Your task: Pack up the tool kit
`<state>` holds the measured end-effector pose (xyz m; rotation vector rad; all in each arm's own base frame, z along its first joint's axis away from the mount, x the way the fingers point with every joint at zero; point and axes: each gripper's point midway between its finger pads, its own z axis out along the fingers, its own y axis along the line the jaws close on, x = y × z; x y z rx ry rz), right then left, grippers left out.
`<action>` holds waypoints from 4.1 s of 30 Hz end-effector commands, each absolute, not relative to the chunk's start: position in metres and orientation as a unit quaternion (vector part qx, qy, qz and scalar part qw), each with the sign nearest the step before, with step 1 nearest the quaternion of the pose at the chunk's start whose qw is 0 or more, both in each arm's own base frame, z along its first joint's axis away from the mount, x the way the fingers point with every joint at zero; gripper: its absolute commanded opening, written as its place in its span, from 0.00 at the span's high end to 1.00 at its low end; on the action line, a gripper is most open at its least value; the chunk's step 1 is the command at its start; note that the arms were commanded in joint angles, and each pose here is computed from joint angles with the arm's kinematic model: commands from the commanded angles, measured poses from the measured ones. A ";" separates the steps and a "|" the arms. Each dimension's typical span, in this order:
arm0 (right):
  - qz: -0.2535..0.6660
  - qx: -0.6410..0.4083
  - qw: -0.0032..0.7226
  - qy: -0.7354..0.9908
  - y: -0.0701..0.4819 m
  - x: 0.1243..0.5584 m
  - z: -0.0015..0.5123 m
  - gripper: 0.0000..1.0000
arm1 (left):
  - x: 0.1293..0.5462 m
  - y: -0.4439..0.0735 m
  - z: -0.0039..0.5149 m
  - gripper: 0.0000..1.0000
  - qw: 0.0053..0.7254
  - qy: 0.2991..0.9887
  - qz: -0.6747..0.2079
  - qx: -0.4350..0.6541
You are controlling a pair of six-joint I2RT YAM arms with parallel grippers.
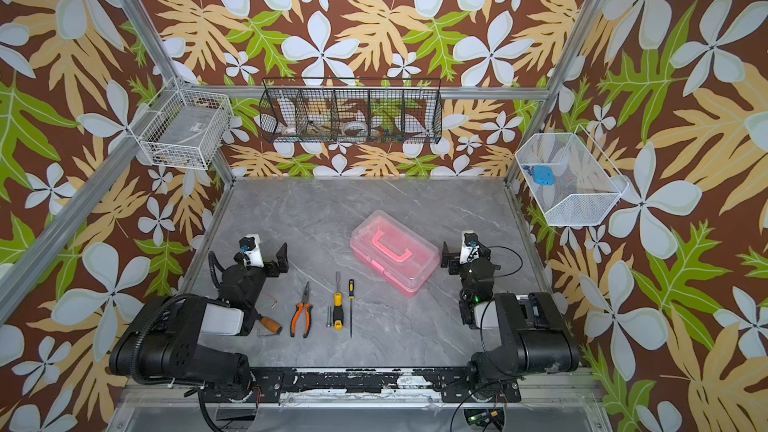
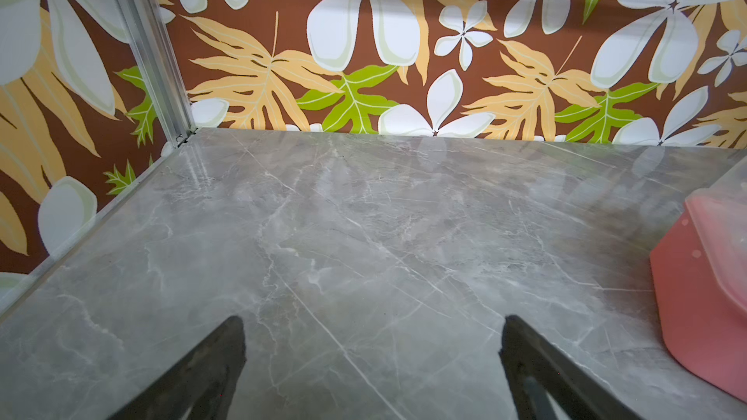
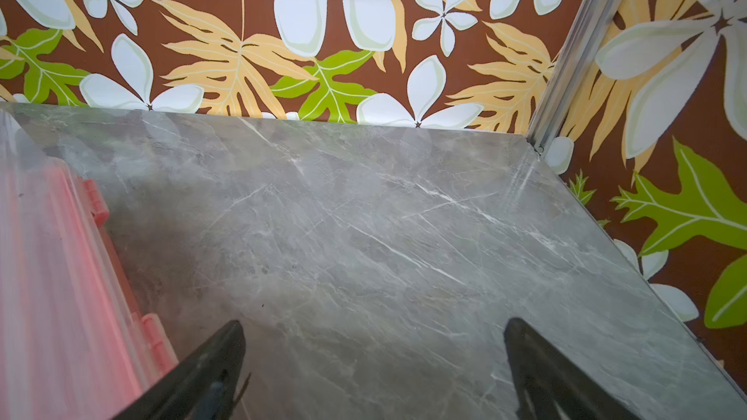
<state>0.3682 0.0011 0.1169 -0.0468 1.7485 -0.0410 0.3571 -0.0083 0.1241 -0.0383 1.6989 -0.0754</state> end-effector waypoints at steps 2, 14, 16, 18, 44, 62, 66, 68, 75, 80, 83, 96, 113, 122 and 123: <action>-0.016 -0.022 0.649 0.761 0.002 0.369 0.122 0.00 | 0.359 -0.009 0.134 0.00 0.674 0.737 -0.038 -0.017; -0.012 -0.022 0.649 0.761 0.002 0.369 0.122 0.00 | 0.359 -0.009 0.134 0.00 0.674 0.738 -0.038 -0.017; -0.011 -0.022 0.649 0.760 0.002 0.369 0.122 0.00 | 0.359 -0.009 0.134 0.00 0.674 0.738 -0.038 -0.017; -0.011 -0.022 0.649 0.760 0.002 0.369 0.122 0.00 | 0.359 -0.009 0.134 0.00 0.674 0.738 -0.038 -0.017; -0.108 0.117 0.609 0.777 -0.021 0.368 0.220 0.00 | 0.360 0.069 0.208 0.00 0.619 0.693 0.009 -0.369; 0.104 -0.008 0.489 0.866 0.077 0.363 0.227 0.18 | 0.360 -0.055 0.222 0.24 0.459 0.798 -0.297 -0.253; 0.158 -0.034 0.440 0.883 0.101 0.362 0.207 0.30 | 0.347 -0.092 0.222 0.26 0.432 0.808 -0.340 -0.212; 0.180 -0.044 0.424 0.886 0.110 0.362 0.201 0.30 | 0.342 -0.113 0.222 0.26 0.420 0.812 -0.356 -0.196; 0.223 -0.056 0.391 0.891 0.128 0.367 0.191 0.25 | 0.334 -0.198 0.206 0.27 0.369 0.830 -0.399 -0.124; 0.232 -0.055 0.370 0.898 0.132 0.371 0.179 0.24 | 0.342 -0.229 0.205 0.32 0.350 0.825 -0.430 -0.106; 0.245 -0.057 0.355 0.900 0.137 0.371 0.171 0.24 | 0.346 -0.246 0.201 0.38 0.337 0.829 -0.436 -0.092; 0.272 -0.015 0.343 0.899 0.135 0.344 0.167 0.24 | 0.372 -0.316 0.168 0.43 0.274 0.833 -0.477 -0.058; 0.224 0.030 0.389 0.893 0.110 0.344 0.194 0.16 | 0.400 -0.392 0.205 0.41 0.274 0.816 -0.509 0.006; 0.095 0.022 0.426 0.900 0.079 0.377 0.213 0.11 | 0.371 -0.348 0.233 0.30 0.321 0.819 -0.475 0.019; 0.083 0.017 0.428 0.900 0.079 0.379 0.214 0.12 | 0.368 -0.345 0.230 0.28 0.319 0.821 -0.473 0.016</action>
